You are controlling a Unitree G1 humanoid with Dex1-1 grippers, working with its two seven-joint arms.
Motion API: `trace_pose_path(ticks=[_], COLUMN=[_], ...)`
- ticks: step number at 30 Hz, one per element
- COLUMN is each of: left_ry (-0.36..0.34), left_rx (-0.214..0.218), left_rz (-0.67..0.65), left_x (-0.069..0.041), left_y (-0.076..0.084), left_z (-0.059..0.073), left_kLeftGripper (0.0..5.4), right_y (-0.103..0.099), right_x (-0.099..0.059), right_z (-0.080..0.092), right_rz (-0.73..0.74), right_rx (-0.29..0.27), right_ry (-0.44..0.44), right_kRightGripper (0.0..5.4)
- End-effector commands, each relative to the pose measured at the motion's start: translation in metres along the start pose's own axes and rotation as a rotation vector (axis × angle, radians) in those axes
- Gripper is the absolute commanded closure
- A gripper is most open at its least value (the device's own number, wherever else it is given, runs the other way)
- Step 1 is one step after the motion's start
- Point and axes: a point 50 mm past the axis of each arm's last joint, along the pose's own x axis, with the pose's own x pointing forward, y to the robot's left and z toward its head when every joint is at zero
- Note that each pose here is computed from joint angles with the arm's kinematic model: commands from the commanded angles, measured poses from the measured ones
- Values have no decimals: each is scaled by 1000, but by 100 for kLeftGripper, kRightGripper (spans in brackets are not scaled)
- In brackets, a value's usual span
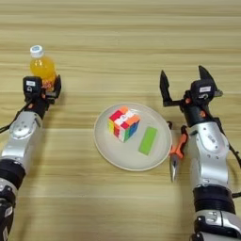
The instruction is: Move the objects on the table
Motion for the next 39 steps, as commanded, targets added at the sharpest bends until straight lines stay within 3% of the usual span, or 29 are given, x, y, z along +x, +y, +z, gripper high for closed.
trace_pose_path(ticks=[1, 10, 26, 39], left_ry=[-21, 9, -43, 27], left_rx=[13, 31, 44, 34], left_rz=[-8, -15, -1, -19], left_x=[-3, -14, -15, -19], left_y=[-3, -4, -2, -4], left_z=[-1, -13, -6, -18], left_kLeftGripper=[202, 202, 202, 202], right_y=[2, 0, 0, 0], right_x=[-2, -4, -13, -11], right_z=[-4, -5, -9, -5], right_rz=[0, -4, -2, -6], right_rx=[13, 17, 37, 39], right_ry=[12, 12, 13, -15], right_kRightGripper=[0, 0, 0, 0])
